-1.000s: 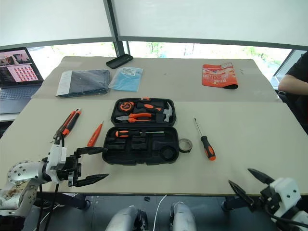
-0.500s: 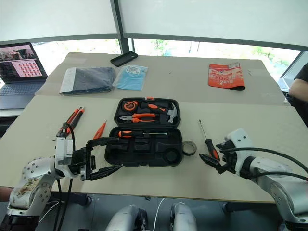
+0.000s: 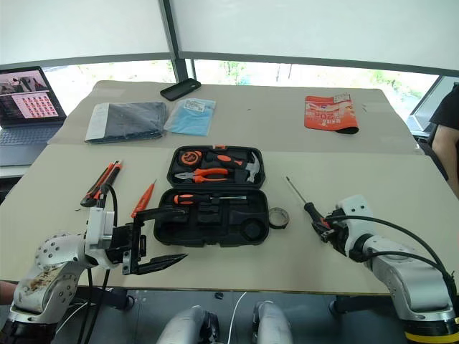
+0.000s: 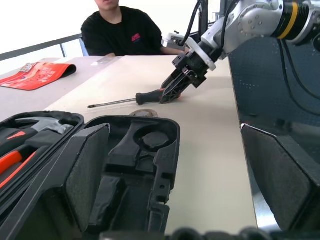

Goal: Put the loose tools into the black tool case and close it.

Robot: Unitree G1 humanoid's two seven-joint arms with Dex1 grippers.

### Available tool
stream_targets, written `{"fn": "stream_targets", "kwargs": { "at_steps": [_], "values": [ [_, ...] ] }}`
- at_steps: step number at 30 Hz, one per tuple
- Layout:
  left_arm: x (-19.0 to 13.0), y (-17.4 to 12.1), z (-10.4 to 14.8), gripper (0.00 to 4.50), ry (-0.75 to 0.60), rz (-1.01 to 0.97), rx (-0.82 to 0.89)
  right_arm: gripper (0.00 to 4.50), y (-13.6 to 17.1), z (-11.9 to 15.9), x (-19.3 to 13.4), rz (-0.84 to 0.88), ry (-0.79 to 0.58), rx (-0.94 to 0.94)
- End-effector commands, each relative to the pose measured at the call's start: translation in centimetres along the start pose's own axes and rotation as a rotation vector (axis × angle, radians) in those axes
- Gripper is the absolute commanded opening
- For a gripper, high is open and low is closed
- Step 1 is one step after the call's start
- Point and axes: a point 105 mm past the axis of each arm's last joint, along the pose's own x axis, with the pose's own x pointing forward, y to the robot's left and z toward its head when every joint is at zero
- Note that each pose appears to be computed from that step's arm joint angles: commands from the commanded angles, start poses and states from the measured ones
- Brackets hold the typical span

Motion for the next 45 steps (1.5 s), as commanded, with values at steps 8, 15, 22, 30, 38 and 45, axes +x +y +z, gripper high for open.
{"fn": "stream_targets", "kwargs": {
  "at_steps": [8, 15, 22, 30, 38, 45],
  "values": [
    [-5.6, 2.7, -1.5, 4.5, 0.132, 0.326, 0.053, 1.02, 6.4, 12.0, -1.3, 0.583, -0.419, -0.554],
    [-8.2, 1.6, -1.5, 4.5, 0.176, 0.468, 0.02, 1.02, 10.4, 11.6, 1.5, 0.857, -0.161, -0.717],
    [-7.7, 1.3, -1.9, 4.5, 0.169, 0.481, 0.006, 1.02, 12.2, 11.4, 5.0, 0.822, -0.055, -0.78],
    [-6.8, 1.6, -2.2, 4.5, 0.149, 0.479, 0.017, 1.02, 12.3, 11.3, 5.5, 0.826, -0.007, -0.784],
    [-6.3, 1.4, -2.6, 4.5, 0.143, 0.481, 0.019, 1.02, 11.9, 12.0, 6.4, 0.83, 0.027, -0.822],
    [-6.7, 1.4, -2.6, 4.5, 0.155, 0.49, 0.032, 1.02, 12.9, 11.4, 6.2, 0.91, 0.029, -0.867]
  ]
}}
